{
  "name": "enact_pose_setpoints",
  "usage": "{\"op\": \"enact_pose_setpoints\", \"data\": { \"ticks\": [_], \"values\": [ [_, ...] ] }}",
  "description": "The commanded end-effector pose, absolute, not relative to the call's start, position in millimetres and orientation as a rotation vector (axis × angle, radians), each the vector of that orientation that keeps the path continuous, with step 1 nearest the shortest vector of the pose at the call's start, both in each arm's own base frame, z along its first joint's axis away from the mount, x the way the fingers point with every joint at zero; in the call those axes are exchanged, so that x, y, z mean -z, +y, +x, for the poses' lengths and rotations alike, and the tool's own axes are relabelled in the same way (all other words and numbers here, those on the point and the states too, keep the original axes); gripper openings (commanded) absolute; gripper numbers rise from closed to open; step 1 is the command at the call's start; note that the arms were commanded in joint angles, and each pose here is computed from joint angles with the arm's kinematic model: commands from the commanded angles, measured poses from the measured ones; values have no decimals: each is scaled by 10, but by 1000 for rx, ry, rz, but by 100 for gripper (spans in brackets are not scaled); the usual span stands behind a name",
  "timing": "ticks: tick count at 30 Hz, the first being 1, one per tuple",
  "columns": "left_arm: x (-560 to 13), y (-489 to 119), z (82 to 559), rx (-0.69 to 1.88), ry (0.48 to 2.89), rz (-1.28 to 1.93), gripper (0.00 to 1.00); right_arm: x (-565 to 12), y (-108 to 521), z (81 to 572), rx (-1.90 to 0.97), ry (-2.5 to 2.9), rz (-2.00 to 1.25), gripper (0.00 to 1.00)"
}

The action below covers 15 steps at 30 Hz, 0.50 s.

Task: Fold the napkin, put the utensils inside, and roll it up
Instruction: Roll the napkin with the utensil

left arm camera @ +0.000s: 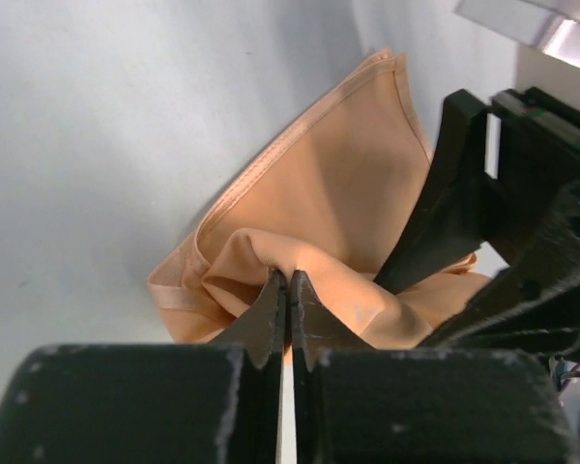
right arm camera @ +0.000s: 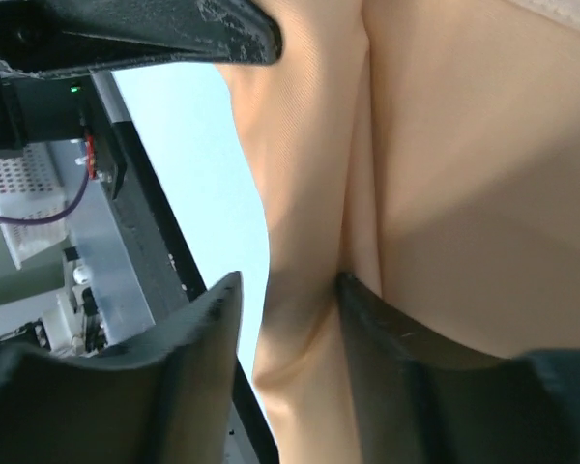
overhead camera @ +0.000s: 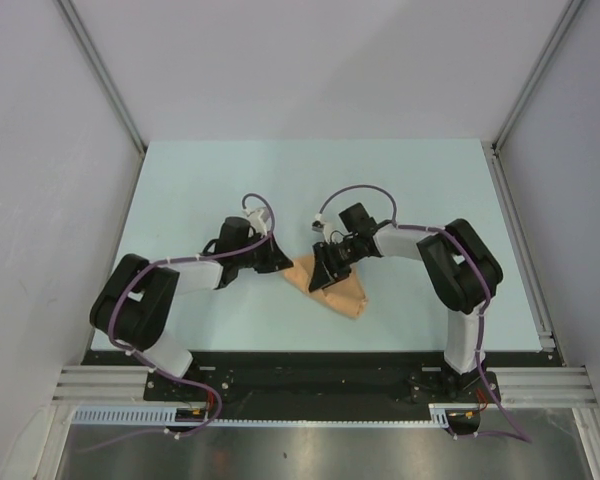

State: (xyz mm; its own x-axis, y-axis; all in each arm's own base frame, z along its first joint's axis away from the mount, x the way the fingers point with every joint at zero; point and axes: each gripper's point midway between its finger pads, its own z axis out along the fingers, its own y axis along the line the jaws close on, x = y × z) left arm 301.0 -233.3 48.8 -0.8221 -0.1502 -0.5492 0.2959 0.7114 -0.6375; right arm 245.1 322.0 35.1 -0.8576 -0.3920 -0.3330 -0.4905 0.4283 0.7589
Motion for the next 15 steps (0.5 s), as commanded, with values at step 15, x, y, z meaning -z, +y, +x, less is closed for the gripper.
{"op": "enact_pose_setpoints", "data": {
  "ticks": [15],
  "values": [
    [-360,-2440,3190,987,2409,129,0,-847,2990,2613,-490,2250,-931,63]
  ]
}}
